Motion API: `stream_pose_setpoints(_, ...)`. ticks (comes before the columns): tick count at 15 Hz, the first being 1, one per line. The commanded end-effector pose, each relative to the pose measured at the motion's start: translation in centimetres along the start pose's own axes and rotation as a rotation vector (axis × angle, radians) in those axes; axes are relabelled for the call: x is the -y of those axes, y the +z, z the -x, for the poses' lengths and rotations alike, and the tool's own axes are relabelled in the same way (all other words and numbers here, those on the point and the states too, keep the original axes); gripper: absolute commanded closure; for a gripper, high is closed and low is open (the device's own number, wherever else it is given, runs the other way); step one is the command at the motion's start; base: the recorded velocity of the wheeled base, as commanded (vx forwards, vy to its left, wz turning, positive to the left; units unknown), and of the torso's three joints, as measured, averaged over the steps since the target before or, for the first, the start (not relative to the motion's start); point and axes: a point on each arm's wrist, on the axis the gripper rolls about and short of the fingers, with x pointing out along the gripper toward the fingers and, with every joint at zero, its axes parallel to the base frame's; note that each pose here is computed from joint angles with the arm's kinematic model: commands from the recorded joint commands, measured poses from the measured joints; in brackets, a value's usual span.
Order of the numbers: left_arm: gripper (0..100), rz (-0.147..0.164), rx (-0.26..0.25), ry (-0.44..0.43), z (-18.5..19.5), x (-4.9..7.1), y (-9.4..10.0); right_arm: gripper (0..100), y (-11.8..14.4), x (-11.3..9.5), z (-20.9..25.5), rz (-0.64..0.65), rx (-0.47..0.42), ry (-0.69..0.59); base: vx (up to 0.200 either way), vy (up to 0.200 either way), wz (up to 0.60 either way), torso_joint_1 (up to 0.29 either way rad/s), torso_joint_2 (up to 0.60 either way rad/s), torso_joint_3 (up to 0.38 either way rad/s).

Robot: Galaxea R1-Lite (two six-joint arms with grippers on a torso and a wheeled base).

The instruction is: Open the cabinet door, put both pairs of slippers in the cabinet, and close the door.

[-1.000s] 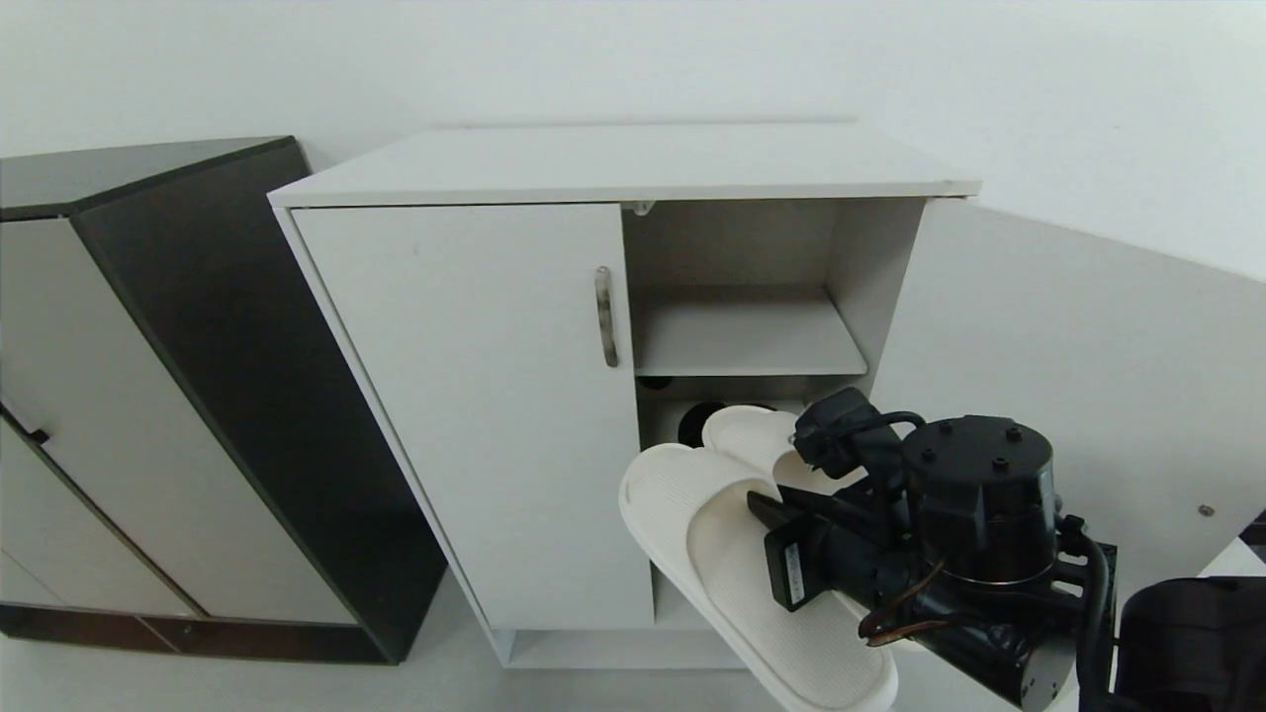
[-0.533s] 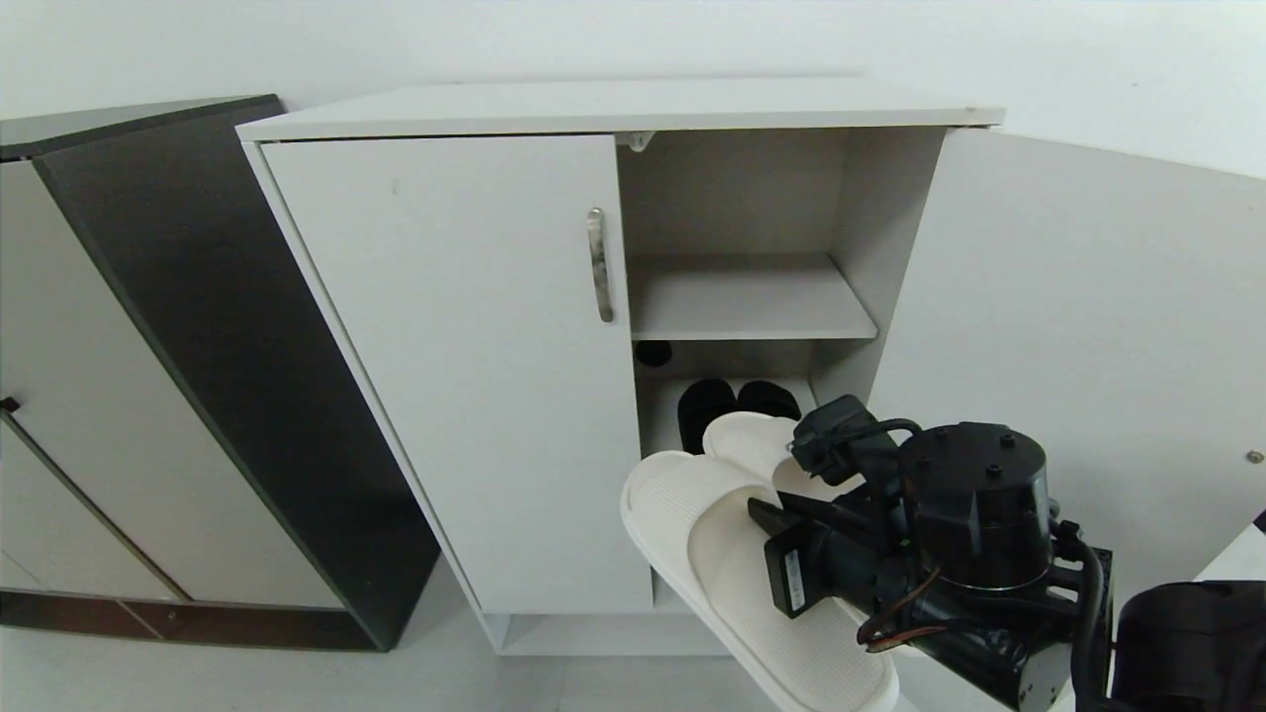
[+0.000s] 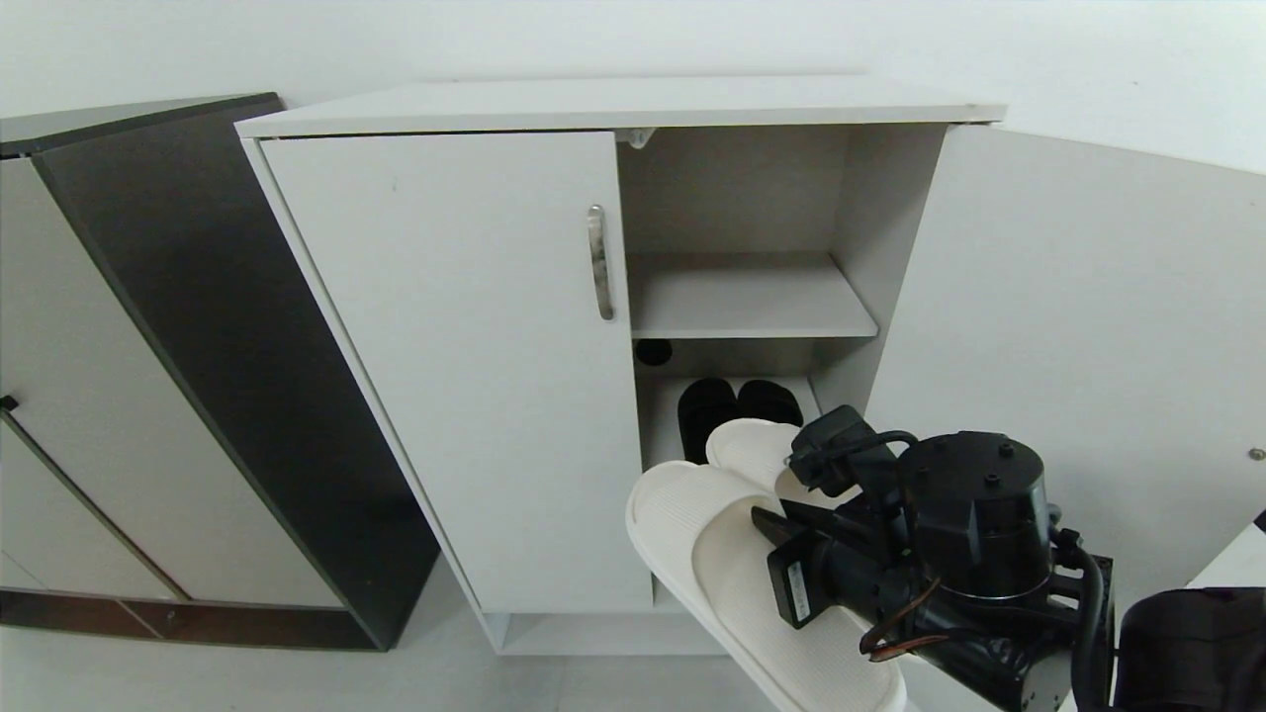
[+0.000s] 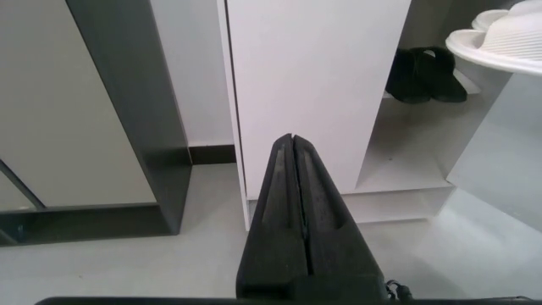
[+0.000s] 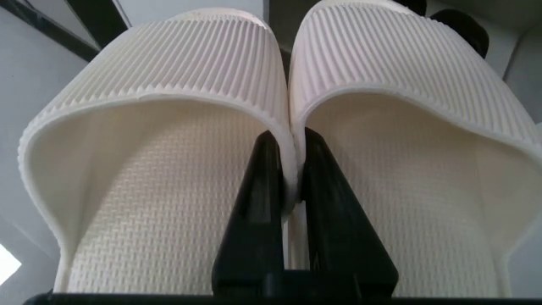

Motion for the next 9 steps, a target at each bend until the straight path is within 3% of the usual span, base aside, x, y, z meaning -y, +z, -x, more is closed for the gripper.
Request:
stream_pose_setpoints(1,100,0.0,-0.001,0.0,-0.01,0.0,0.0,100,-0.23,-0.03,-0.1,0.002,-0.009,0.001,0.0,0.0,-0.6,-0.002,0.0,0.007)
stream_pose_setpoints(2,100,0.0,-0.001,0.0,-0.01,0.0,0.0,100,-0.27,-0.04,-0.13,0.004,-0.01,0.001,0.0,0.0,-0.6,0.002,0.01,-0.002)
stream_pose_setpoints(9,100,0.0,-0.001,0.0,-0.01,0.0,0.0,100,0.33,-0.53,-0.61,-0.007,0.041,-0.004,0.0,0.0,0.0,0.0,0.0,0.0)
